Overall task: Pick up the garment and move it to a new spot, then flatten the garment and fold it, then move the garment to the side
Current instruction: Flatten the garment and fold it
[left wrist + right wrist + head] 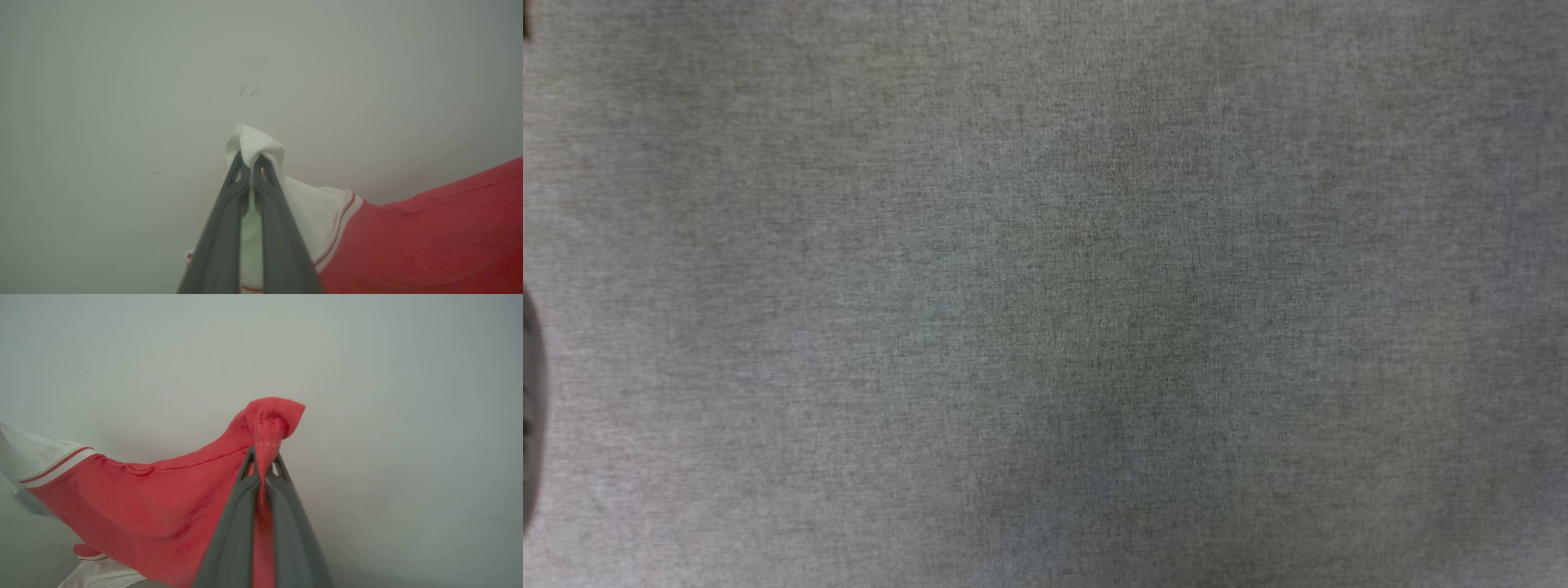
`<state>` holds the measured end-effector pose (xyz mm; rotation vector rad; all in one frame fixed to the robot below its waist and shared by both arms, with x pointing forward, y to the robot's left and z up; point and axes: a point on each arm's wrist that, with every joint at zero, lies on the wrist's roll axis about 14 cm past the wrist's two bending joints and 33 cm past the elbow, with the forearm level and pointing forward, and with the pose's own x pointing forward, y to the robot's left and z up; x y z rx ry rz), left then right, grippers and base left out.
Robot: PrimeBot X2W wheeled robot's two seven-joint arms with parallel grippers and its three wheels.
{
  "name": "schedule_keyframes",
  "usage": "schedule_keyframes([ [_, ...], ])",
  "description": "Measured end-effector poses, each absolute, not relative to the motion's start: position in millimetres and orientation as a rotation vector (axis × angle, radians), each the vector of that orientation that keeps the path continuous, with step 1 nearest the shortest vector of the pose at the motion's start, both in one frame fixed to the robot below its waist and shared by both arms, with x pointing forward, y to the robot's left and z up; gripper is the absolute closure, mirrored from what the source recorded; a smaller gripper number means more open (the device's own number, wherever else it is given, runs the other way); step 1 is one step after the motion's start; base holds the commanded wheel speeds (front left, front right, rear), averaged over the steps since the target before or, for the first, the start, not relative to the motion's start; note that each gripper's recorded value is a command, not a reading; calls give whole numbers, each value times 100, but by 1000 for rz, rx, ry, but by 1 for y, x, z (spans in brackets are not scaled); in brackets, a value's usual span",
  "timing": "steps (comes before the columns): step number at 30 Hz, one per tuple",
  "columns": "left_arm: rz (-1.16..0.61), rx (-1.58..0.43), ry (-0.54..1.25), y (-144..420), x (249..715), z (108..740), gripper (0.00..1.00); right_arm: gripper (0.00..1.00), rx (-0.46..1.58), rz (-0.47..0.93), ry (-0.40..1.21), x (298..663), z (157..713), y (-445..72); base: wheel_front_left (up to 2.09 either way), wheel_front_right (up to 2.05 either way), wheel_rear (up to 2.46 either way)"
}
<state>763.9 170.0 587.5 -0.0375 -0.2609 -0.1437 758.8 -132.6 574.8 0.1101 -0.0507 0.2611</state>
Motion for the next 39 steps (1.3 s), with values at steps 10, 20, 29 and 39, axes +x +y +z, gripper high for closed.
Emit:
schedule_keyframes([
  [10,-142,-132,-30,169,716,504,100,100,112,254,149,712,501,-134,0,0,0],
  [20,-52,-215,147,201,599,456,100,100,123,268,309,598,456,-144,0,0,0],
  [29,-9,-247,156,220,484,452,100,100,128,316,351,495,451,-149,0,0,0],
  [39,107,-277,191,235,365,443,100,100,160,322,342,406,446,-164,0,0,0],
])
